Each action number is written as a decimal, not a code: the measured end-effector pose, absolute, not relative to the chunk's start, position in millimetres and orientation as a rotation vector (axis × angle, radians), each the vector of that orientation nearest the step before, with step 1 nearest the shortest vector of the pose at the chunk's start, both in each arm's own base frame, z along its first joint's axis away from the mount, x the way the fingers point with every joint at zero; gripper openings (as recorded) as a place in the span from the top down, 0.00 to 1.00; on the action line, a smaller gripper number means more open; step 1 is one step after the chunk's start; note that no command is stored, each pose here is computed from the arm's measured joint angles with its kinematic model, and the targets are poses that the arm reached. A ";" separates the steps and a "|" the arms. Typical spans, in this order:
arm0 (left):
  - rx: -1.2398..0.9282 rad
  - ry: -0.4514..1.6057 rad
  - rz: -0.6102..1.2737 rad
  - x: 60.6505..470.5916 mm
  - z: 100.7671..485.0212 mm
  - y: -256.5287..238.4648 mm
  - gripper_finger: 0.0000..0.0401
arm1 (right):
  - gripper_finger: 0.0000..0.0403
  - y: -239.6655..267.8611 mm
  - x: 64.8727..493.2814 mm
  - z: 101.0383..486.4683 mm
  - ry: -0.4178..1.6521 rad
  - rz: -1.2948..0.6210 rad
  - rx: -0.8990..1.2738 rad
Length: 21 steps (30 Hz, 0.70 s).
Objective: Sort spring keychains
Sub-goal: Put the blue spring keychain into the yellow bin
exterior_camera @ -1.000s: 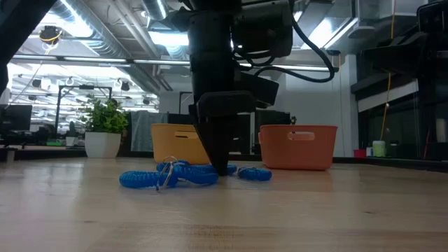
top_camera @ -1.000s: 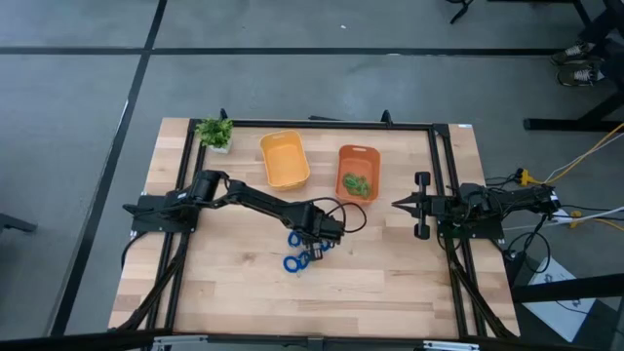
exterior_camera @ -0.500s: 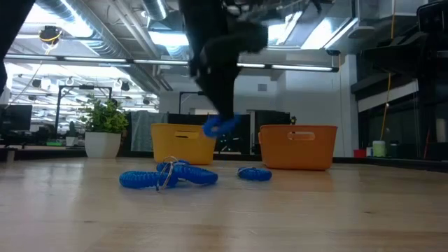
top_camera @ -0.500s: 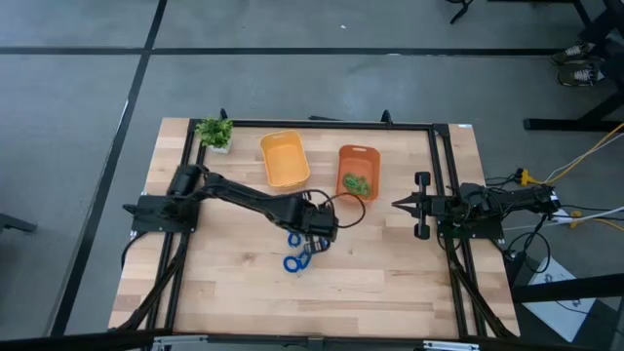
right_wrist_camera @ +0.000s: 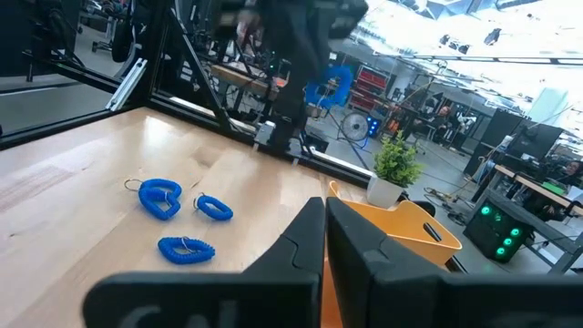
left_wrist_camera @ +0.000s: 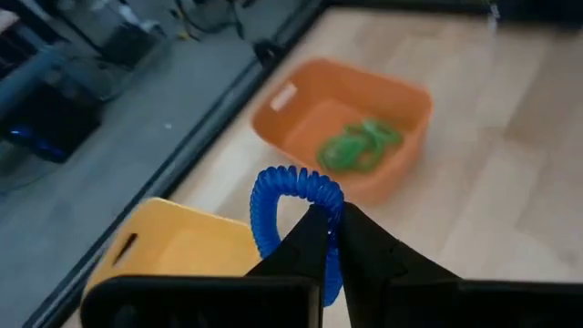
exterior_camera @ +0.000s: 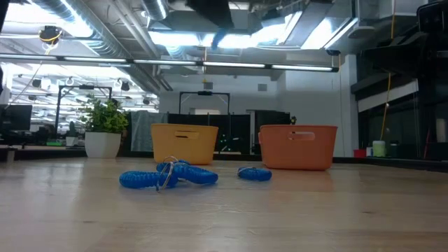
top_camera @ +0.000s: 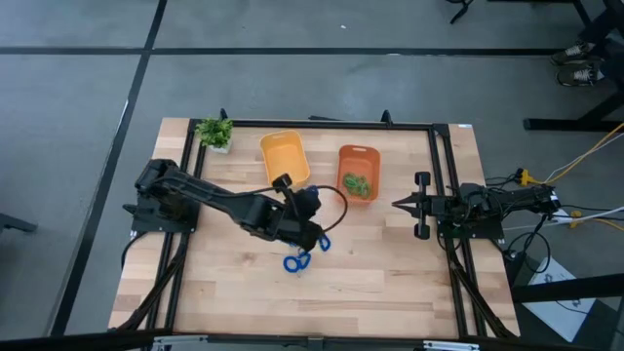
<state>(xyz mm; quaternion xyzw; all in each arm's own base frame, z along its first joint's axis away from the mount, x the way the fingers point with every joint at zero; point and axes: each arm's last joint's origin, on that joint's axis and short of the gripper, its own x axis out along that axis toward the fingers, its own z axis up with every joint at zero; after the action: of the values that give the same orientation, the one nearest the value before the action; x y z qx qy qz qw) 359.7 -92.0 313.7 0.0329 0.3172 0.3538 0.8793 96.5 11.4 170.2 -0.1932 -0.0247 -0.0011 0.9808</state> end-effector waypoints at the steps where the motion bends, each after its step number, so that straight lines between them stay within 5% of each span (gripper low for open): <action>1: 0.065 0.637 0.753 357.7 316.8 -93.2 0.97 | 0.96 11.4 96.5 170.1 -0.049 -0.002 -0.389; 21: -0.144 0.538 0.959 364.1 320.6 -44.7 0.96 | 0.96 11.4 96.5 170.2 -0.050 -0.002 -0.389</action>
<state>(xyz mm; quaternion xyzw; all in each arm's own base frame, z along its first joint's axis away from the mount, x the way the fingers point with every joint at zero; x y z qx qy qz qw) 364.1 -44.7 320.6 -0.0684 0.2555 0.4554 0.8501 96.5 11.4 170.2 -0.1934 -0.0246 -0.0012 0.9808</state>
